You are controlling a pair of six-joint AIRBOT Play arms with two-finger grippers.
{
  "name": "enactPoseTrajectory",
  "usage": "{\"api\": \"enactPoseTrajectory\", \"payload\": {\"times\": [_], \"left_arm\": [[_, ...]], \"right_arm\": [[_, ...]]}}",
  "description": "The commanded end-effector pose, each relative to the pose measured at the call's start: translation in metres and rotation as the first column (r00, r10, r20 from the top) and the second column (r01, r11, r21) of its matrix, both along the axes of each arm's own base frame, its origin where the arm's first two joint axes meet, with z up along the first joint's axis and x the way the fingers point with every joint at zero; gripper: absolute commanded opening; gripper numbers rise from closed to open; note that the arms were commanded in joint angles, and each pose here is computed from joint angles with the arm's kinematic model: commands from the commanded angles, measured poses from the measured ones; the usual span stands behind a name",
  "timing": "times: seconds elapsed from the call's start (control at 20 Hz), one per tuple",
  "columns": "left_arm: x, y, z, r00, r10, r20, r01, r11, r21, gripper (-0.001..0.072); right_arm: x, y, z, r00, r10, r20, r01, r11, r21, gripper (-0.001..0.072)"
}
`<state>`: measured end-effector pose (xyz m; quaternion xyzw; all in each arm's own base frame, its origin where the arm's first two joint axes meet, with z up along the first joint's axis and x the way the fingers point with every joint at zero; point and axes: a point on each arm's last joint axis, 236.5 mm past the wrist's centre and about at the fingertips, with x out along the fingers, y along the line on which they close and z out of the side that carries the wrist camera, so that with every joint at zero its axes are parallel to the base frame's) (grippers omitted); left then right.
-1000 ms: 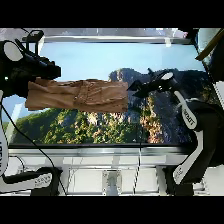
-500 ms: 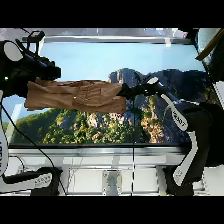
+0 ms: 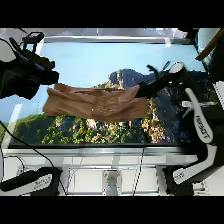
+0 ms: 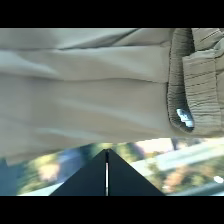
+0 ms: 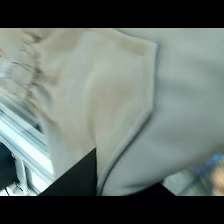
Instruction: Fold the clothes and pants, and hang the long-sleeved shirts on hangers.
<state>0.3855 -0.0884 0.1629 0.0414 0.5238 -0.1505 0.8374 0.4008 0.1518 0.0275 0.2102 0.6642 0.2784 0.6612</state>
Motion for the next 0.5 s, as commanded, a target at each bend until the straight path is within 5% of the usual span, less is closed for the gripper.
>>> {"api": "enactPoseTrajectory", "payload": {"times": [0.0,0.45], "left_arm": [[-0.004,-0.070,-0.006,0.993,-0.114,0.035,0.118,0.985,-0.127,0.0010],[-0.034,-0.243,-0.246,0.913,-0.359,-0.194,0.340,0.932,-0.123,0.0010]], "right_arm": [[-0.023,-0.037,0.045,0.999,-0.043,0.019,0.044,0.997,-0.056,0.0033],[-0.020,-0.019,0.073,0.995,-0.076,0.062,0.073,0.997,0.038,0.0034]]}}
